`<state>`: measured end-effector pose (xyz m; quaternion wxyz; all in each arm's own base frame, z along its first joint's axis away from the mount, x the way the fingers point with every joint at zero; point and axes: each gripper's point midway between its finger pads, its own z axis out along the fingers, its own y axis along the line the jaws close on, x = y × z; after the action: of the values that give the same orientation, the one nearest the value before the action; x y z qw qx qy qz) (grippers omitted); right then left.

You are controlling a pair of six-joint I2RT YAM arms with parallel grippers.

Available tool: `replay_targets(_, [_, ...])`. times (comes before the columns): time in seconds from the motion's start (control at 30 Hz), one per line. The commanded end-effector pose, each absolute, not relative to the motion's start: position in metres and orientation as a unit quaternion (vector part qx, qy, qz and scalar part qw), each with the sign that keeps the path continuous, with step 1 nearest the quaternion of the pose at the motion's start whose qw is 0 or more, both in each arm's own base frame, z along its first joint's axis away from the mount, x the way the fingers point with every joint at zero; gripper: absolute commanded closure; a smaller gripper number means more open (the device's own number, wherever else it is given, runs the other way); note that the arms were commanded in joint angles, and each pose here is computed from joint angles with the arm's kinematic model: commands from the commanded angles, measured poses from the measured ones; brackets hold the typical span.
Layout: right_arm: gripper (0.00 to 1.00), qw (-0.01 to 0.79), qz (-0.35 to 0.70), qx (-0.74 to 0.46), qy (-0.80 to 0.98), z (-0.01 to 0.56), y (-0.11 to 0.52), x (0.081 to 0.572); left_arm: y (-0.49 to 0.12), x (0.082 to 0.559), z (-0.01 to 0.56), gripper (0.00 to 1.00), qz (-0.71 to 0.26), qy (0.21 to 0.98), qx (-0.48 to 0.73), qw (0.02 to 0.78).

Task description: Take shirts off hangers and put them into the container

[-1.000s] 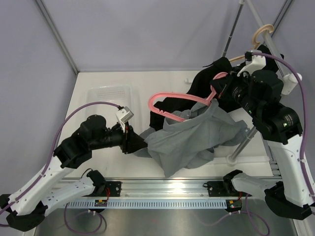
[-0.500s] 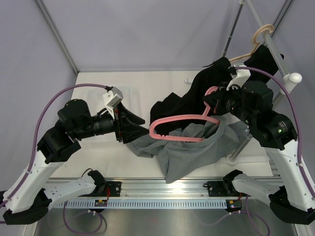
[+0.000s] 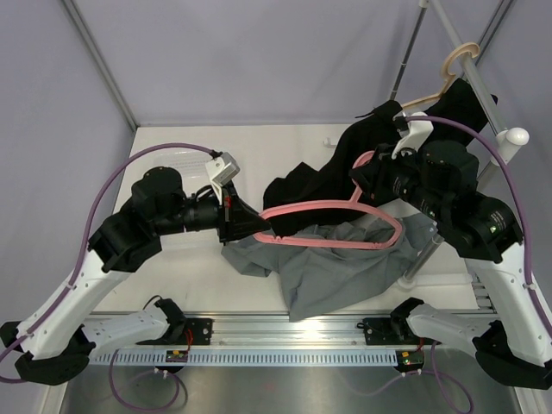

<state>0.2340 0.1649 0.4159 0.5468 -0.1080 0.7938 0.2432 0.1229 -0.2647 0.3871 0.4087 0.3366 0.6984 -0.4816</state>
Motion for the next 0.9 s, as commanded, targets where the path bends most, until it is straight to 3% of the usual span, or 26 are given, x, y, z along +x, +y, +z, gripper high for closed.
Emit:
replay_targets(0.0, [0.64,0.551,0.282,-0.144,0.772,0.437,0.176,0.211,-0.260,0.122,0.424,1.00,-0.495,0.652,0.336,0.467])
replay_targets(0.07, [0.44,0.546,0.291,-0.151,0.771,0.440,0.176,0.200,-0.254,0.119,0.432,1.00,-0.494,0.643,0.335,0.480])
replay_targets(0.17, [0.31,0.541,0.328,-0.160,0.758,0.457,0.175,0.170,-0.250,0.109,0.444,1.00,-0.505,0.625,0.344,0.486])
replay_targets(0.37, [0.26,0.530,0.450,-0.206,0.688,0.506,0.162,0.088,-0.253,0.090,0.466,1.00,-0.548,0.575,0.366,0.484])
replay_targets(0.47, [0.38,0.488,0.534,-0.287,0.628,0.523,0.168,0.033,-0.257,0.084,0.482,1.00,-0.565,0.543,0.380,0.491])
replay_targets(0.5, [0.50,0.460,0.561,-0.308,0.616,0.516,0.170,0.015,-0.258,0.085,0.486,1.00,-0.565,0.539,0.382,0.494])
replay_targets(0.53, [0.86,0.435,0.587,-0.332,0.597,0.513,0.172,-0.001,-0.260,0.086,0.490,1.00,-0.564,0.537,0.383,0.497])
replay_targets(0.57, [0.98,0.438,0.598,-0.336,0.581,0.513,0.172,-0.005,-0.261,0.089,0.493,1.00,-0.562,0.536,0.384,0.499])
replay_targets(0.7, [1.00,0.366,0.586,-0.308,0.654,0.420,0.189,0.013,-0.273,0.105,0.513,1.00,-0.546,0.535,0.392,0.512])
replay_targets(0.87, [1.00,0.318,0.586,-0.281,0.690,0.346,0.208,0.032,-0.293,0.121,0.531,1.00,-0.545,0.524,0.406,0.513])
